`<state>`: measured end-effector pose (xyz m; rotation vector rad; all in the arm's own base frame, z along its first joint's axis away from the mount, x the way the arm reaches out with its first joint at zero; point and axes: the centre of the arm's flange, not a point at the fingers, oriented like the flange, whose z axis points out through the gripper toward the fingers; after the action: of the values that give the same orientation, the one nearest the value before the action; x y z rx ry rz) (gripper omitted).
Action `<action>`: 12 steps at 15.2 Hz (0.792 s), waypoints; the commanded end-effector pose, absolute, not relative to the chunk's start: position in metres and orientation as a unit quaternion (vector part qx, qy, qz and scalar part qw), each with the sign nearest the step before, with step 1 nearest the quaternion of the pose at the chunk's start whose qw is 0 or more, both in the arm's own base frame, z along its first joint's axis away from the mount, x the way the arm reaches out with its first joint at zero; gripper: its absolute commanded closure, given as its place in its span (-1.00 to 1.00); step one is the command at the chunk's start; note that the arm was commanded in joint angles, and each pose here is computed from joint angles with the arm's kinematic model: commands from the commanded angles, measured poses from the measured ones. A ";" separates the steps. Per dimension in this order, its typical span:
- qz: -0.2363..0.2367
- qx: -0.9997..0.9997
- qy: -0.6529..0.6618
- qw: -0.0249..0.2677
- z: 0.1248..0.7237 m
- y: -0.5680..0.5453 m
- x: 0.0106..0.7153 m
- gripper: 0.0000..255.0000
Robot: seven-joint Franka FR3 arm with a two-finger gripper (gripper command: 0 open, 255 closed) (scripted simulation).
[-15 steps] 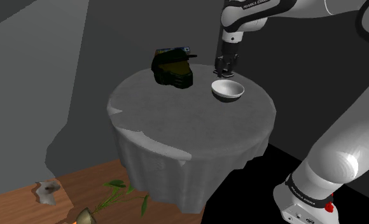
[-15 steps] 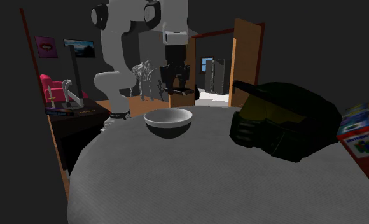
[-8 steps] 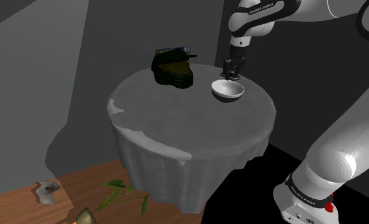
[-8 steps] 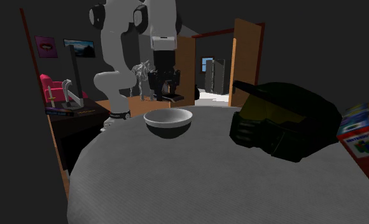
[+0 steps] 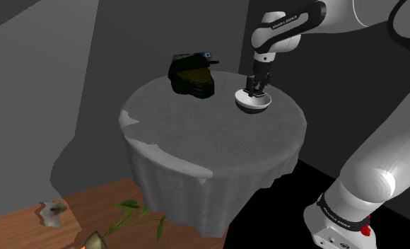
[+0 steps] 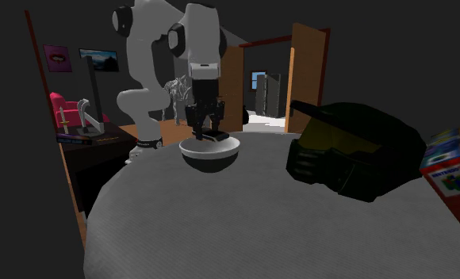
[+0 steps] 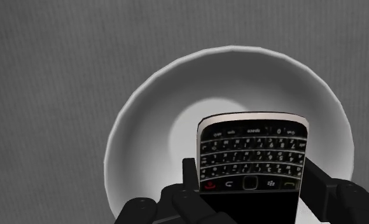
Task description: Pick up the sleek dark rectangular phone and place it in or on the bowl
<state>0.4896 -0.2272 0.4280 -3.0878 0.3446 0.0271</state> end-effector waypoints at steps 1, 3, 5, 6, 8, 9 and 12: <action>0.008 -0.994 0.111 0.017 0.418 -0.227 0.489 1.00; 0.008 -0.994 0.111 0.017 0.416 -0.227 0.489 1.00; 0.008 -0.994 0.111 0.017 0.416 -0.227 0.489 1.00; 0.008 -0.994 0.111 0.017 0.416 -0.227 0.489 1.00; 0.008 -0.994 0.111 0.017 0.416 -0.227 0.489 1.00; 0.008 -0.994 0.111 0.017 0.416 -0.227 0.489 1.00; 0.008 -0.994 0.111 0.017 0.416 -0.227 0.489 -1.00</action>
<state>0.4895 -0.2268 0.4161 -3.0880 0.3446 0.0262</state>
